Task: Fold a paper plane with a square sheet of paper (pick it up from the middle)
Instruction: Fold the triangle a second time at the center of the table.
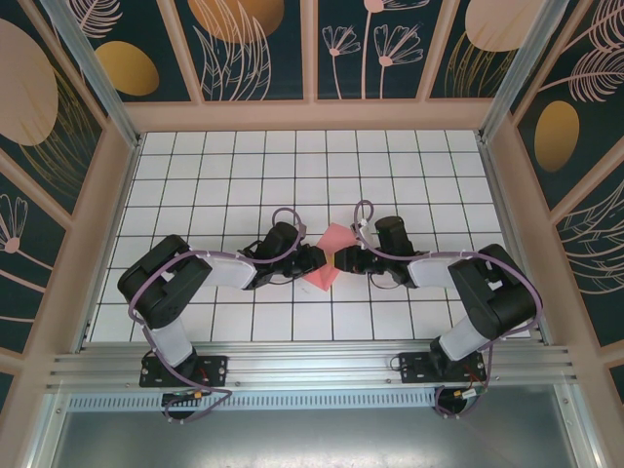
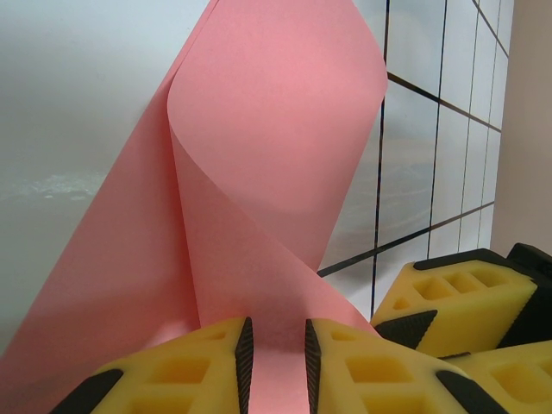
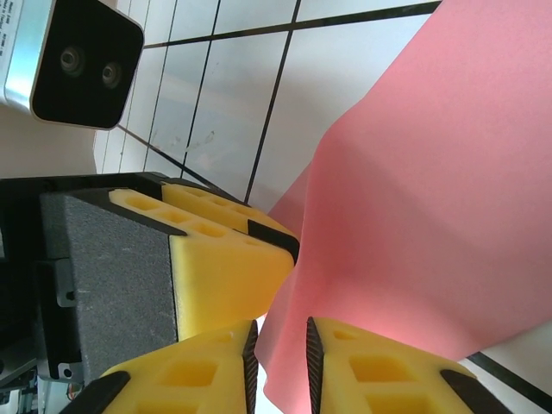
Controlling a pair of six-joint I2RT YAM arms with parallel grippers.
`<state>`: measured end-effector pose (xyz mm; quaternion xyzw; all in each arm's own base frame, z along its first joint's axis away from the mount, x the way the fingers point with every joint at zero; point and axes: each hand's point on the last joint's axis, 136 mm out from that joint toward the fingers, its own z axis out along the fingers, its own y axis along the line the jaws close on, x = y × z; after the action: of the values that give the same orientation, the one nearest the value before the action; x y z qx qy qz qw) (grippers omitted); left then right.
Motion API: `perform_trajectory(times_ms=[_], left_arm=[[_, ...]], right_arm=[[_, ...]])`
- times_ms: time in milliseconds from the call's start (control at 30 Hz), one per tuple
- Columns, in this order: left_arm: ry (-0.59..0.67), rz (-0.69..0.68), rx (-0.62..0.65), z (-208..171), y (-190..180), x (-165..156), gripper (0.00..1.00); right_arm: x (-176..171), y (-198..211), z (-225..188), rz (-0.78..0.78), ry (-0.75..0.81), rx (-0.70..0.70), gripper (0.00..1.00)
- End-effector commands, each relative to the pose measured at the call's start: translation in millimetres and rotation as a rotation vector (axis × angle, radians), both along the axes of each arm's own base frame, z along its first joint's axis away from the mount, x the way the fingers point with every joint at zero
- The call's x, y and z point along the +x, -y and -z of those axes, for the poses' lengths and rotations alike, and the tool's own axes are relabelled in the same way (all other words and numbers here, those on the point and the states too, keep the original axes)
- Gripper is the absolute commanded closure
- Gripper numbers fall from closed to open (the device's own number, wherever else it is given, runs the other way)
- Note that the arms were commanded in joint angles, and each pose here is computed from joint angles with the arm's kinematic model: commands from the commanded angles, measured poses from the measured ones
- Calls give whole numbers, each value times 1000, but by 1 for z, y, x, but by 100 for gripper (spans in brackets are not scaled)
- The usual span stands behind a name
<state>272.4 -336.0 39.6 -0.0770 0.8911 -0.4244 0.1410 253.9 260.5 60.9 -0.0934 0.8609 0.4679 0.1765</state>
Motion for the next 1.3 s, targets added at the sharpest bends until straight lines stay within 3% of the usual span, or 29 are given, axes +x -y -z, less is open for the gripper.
perform_trajectory(times_ms=[0,633,933,1267], left_arm=[[2,10,-20,-2,6,0,74],[10,9,-24,-6,6,1,73],[39,6,-7,-17,1,1,68],[25,-18,0,-15,-13,-10,74]], right_arm=[[1,-7,-19,-28,41,27,74],[7,0,1,12,36,-97,91],[8,1,17,11,11,-106,92],[13,4,19,9,35,-140,92]])
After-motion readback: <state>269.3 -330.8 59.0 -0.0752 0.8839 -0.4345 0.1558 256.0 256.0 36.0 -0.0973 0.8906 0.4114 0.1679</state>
